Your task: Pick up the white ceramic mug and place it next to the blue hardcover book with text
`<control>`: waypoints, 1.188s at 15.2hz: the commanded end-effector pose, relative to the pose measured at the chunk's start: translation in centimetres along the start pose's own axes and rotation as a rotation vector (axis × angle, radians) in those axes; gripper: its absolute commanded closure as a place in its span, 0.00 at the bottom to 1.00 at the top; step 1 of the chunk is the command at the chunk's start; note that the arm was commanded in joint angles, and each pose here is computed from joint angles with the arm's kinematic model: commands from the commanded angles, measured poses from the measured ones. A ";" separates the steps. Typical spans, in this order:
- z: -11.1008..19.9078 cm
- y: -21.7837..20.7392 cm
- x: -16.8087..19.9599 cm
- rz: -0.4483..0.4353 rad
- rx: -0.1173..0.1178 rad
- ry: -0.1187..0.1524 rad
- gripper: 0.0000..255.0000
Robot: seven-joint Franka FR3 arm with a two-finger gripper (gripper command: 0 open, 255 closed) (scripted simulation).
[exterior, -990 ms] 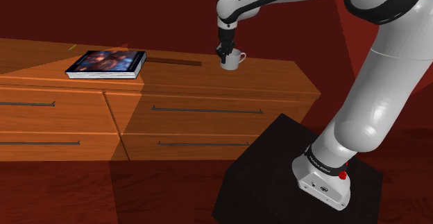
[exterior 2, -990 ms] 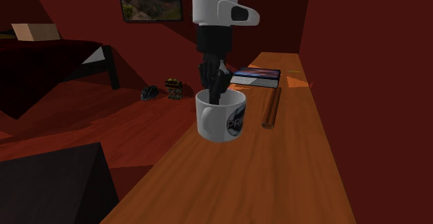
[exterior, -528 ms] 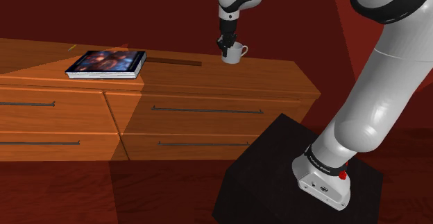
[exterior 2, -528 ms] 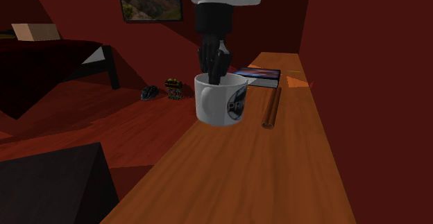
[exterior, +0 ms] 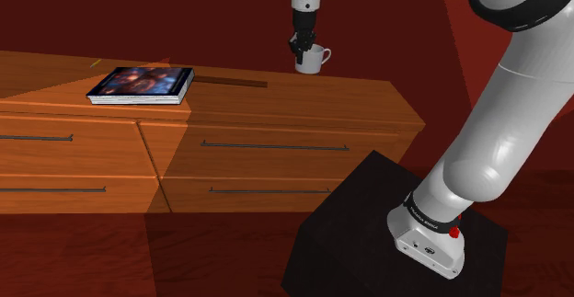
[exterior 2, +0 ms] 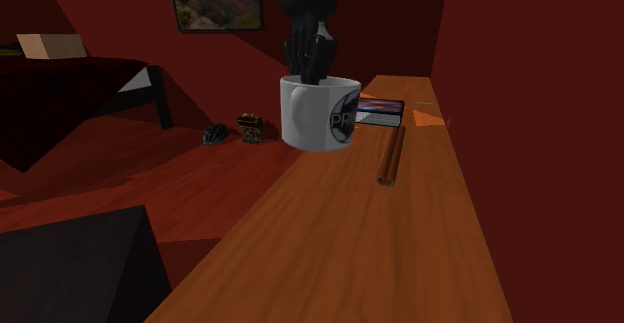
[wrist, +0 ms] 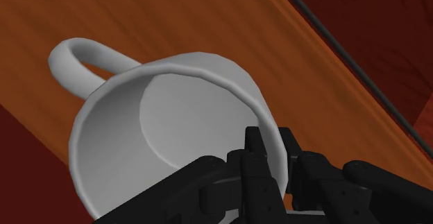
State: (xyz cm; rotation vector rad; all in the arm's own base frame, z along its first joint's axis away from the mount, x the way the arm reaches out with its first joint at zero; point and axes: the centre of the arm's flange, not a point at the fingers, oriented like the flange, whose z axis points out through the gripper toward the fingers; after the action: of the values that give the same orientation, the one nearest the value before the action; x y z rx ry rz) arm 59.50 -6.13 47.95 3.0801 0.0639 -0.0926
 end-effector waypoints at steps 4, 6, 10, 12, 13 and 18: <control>-0.8 -3.5 1.9 0.000 0.000 0.000 1.00; -0.9 -5.8 3.2 0.000 0.000 0.000 1.00; -1.0 -10.4 5.8 0.000 0.000 0.000 1.00; -1.0 -12.7 7.1 0.000 0.000 0.000 1.00; -1.0 -13.8 7.7 0.000 0.000 0.000 1.00; -1.2 -19.6 11.0 0.000 0.000 0.000 1.00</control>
State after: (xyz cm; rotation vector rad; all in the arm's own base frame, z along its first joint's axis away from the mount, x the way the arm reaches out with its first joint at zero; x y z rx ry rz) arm 69.01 12.76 47.20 3.0797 0.0660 -0.0938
